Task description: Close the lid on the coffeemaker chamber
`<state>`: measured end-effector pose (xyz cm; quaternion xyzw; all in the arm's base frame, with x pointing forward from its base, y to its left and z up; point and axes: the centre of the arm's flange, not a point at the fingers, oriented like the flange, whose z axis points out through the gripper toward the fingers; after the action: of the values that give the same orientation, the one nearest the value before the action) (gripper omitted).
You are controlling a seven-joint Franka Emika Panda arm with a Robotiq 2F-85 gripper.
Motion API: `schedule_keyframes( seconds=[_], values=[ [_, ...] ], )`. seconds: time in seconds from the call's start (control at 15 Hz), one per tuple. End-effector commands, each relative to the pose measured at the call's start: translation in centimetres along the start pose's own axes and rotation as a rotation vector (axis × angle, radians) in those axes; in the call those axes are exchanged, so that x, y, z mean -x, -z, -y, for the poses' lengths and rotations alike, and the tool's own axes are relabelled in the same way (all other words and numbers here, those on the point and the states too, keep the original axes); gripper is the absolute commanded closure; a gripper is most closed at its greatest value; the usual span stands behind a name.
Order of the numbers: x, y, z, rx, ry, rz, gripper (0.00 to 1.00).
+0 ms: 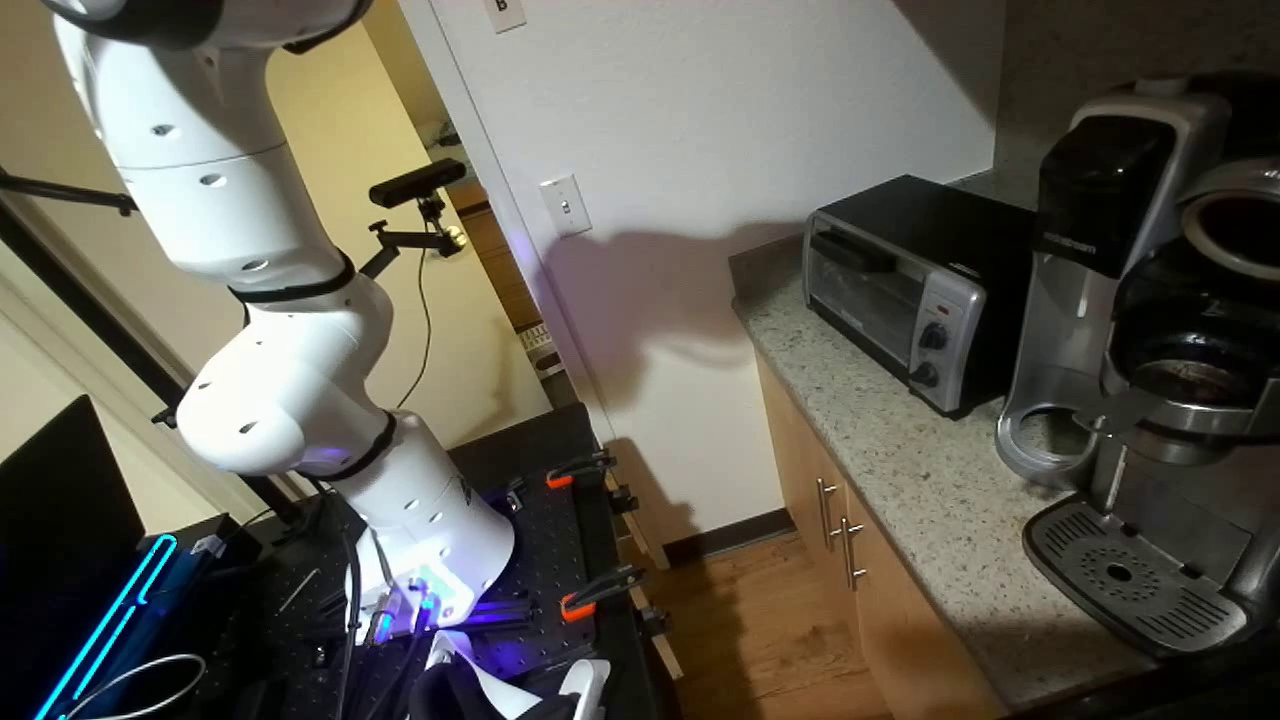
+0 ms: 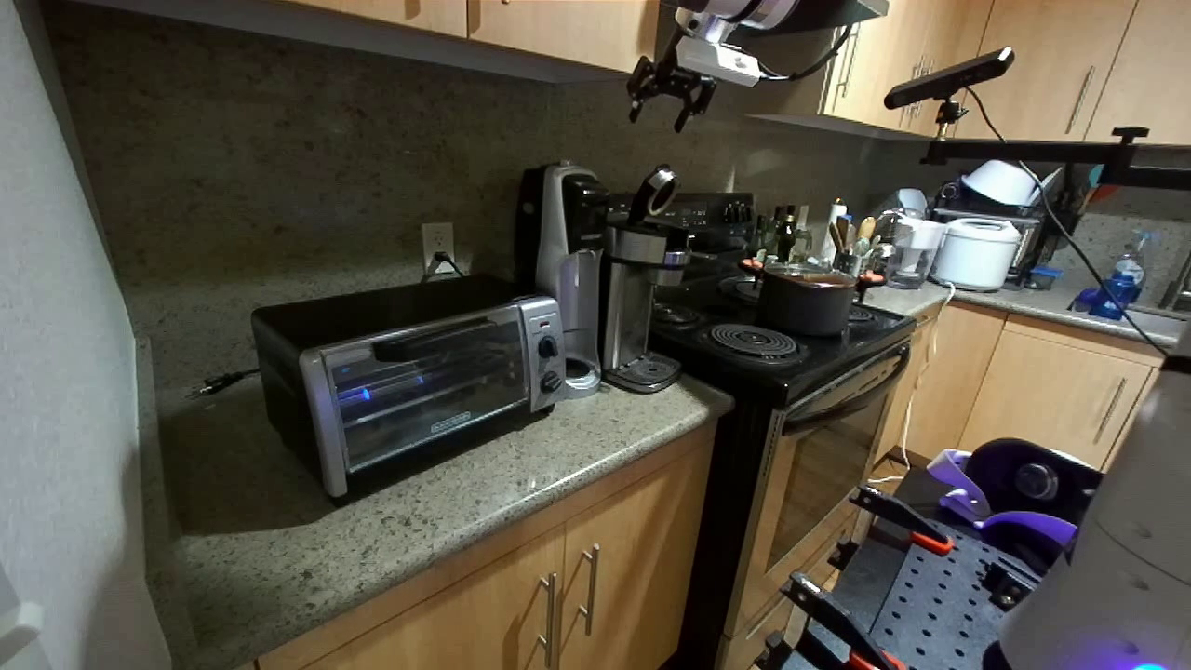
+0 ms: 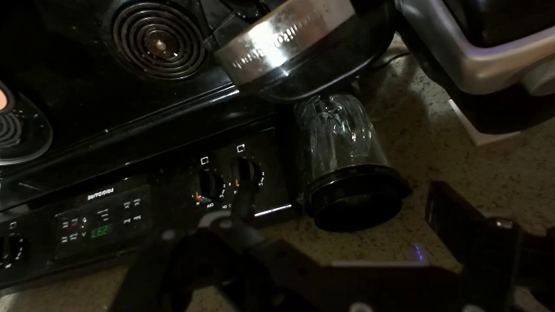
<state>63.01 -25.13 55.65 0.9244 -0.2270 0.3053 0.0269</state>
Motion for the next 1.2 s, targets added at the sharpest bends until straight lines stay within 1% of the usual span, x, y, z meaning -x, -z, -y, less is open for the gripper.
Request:
schedule_keyframes(
  seconds=[0.0, 0.27, 0.33, 0.4, 0.53, 0.6, 0.67, 0.73, 1.0, 1.07, 1.13],
  values=[
    [-1.2, -0.7, 0.0, 0.001, -0.026, 0.000, 0.00],
    [-1.1, -1.8, -0.4, 0.011, -0.029, 0.011, 0.00],
    [-1.1, -2.0, -0.5, 0.012, -0.028, 0.014, 0.12],
    [-1.0, -2.2, -0.5, 0.013, -0.028, 0.016, 0.28],
    [-1.0, -2.4, -0.6, 0.014, -0.028, 0.019, 0.42],
    [-1.0, -2.4, -0.6, 0.013, -0.027, 0.019, 0.51],
    [-1.0, -2.5, -0.6, 0.013, -0.027, 0.018, 0.57],
    [-1.1, -2.5, -0.6, 0.013, -0.027, 0.019, 0.66],
    [-0.8, -2.6, -1.0, 0.016, -0.028, 0.026, 0.95],
    [-0.7, -2.7, -1.1, 0.020, -0.028, 0.031, 1.00],
    [-0.5, -2.8, -1.3, 0.024, -0.028, 0.036, 1.00]
  ],
)
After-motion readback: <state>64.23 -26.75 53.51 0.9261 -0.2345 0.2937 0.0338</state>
